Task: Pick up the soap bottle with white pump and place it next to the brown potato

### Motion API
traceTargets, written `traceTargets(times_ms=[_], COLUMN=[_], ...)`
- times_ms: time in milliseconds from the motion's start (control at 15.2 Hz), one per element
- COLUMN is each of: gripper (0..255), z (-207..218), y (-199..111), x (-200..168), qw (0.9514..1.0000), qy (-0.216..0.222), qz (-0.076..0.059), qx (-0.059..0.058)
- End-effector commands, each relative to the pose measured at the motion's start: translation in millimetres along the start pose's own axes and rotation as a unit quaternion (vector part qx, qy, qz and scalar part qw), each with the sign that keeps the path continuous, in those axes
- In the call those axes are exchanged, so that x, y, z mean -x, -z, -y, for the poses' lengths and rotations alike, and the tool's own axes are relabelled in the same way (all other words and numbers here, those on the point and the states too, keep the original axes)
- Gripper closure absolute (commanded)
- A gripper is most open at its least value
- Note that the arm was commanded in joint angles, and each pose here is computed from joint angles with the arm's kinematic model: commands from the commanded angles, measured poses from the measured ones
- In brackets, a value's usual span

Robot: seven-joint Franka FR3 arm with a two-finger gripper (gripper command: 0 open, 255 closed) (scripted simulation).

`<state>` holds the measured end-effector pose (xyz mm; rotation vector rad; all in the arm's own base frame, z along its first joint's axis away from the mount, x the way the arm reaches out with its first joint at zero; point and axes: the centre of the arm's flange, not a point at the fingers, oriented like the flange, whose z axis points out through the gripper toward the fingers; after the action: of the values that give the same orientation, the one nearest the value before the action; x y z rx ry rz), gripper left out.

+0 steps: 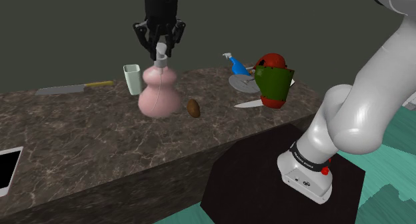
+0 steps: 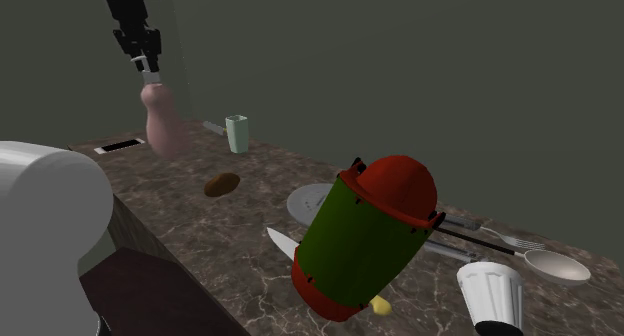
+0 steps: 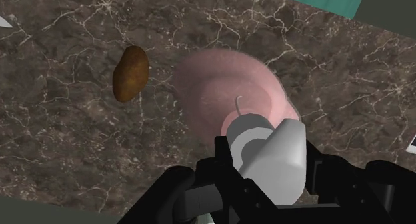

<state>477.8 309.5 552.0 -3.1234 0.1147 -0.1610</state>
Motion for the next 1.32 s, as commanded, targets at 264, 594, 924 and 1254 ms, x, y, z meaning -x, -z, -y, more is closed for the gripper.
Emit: traceTargets(times_ms=[264, 594, 924, 1254], gripper=[255, 255, 255, 255], z=[-0.7, -1.1, -1.5, -1.7], y=[-30.4, -56.6, -82.9, -93.7], x=[3.9, 6.6, 9.3, 10.4], qw=[1.0, 1.0, 1.0, 1.0], qy=[0.0, 0.0, 0.0, 0.0], qz=[-0.001, -0.001, -0.001, -0.001], qx=[-0.001, -0.001, -0.001, -0.001])
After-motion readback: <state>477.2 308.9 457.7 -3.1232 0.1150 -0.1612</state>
